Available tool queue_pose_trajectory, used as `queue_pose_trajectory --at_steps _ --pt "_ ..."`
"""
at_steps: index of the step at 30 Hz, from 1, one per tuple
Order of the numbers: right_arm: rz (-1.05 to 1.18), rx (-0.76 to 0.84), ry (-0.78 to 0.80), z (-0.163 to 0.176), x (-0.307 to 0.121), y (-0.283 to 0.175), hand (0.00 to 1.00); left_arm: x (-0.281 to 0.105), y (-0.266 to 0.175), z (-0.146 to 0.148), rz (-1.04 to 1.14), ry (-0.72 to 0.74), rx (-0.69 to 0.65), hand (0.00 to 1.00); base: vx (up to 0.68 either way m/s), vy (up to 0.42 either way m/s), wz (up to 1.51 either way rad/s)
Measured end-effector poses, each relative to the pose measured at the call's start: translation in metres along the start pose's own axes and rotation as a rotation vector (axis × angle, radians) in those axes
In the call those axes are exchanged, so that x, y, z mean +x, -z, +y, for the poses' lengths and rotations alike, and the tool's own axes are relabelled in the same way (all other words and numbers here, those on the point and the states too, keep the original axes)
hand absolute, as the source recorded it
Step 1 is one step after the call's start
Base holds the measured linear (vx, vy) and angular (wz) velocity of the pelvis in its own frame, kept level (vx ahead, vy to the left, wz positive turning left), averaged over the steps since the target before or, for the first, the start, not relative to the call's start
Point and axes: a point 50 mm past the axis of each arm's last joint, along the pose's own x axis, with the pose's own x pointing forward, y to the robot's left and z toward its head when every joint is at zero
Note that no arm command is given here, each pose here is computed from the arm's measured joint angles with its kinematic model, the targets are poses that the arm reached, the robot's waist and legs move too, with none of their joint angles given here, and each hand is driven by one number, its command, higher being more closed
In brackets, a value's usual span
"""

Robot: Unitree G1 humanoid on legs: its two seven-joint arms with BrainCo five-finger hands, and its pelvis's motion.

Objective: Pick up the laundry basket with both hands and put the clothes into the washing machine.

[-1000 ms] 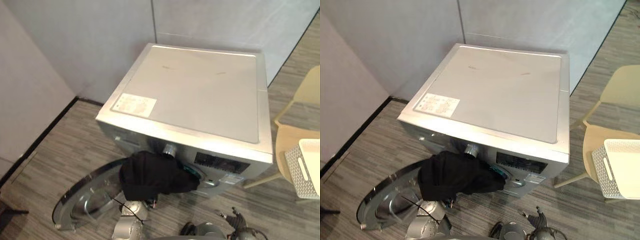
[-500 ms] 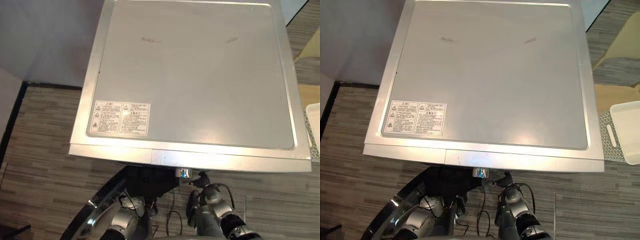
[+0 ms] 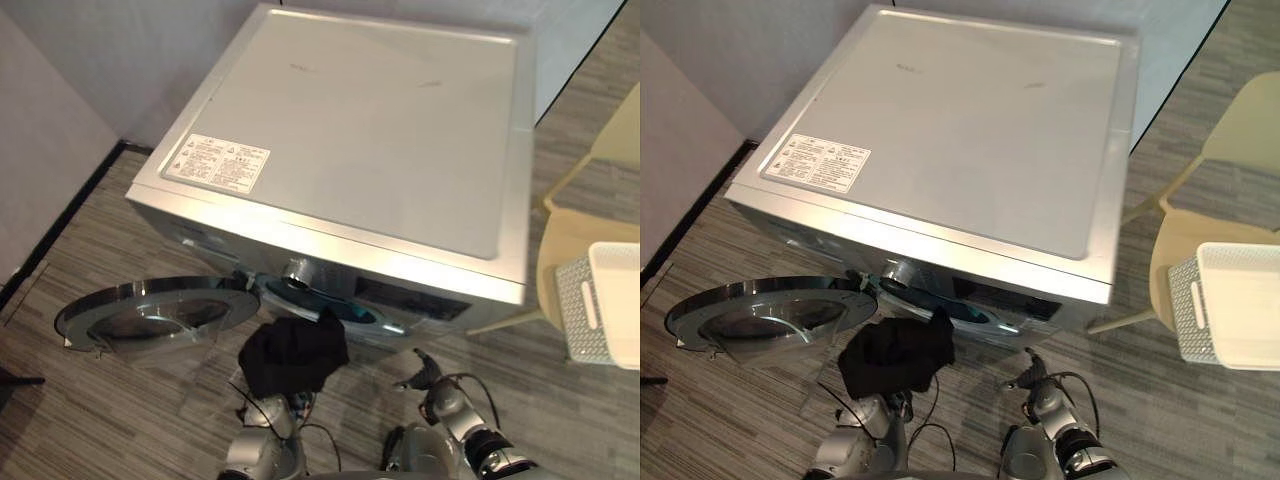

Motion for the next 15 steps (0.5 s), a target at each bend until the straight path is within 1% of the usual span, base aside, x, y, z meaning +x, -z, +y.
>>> queue_pose_trajectory --at_steps 2,4,6,8,10,12,15 --pt "0.030 0.023 0.018 -0.005 0.000 0.008 0.00 0.002 -0.003 -0.006 -0.009 0.035 0.016 1.00 -0.20 -0.252 0.63" --pt "0.071 0.036 0.006 0.001 -0.006 0.022 0.00 0.002 -0.001 -0.007 -0.003 0.046 0.018 1.00 -0.16 -0.183 0.61" --pt "0.109 0.055 -0.008 0.008 -0.011 0.035 0.00 0.002 0.000 -0.011 0.006 0.073 0.030 1.00 -0.07 -0.033 0.61" --pt "0.145 0.136 -0.011 0.018 -0.018 0.046 0.00 0.007 -0.006 -0.024 -0.004 0.137 0.073 1.00 -0.07 0.061 0.89" --pt "0.176 0.209 -0.035 0.032 -0.024 0.050 0.00 0.008 -0.005 -0.028 0.013 0.170 0.105 1.00 -0.05 0.091 0.58" --pt "0.173 0.285 -0.065 0.047 -0.029 0.046 0.00 0.009 -0.001 -0.023 0.039 0.180 0.141 1.00 -0.01 0.119 0.14" --pt "0.146 0.318 -0.078 0.053 -0.030 0.036 0.00 0.008 0.003 -0.013 0.059 0.154 0.162 1.00 -0.01 0.122 -0.23"
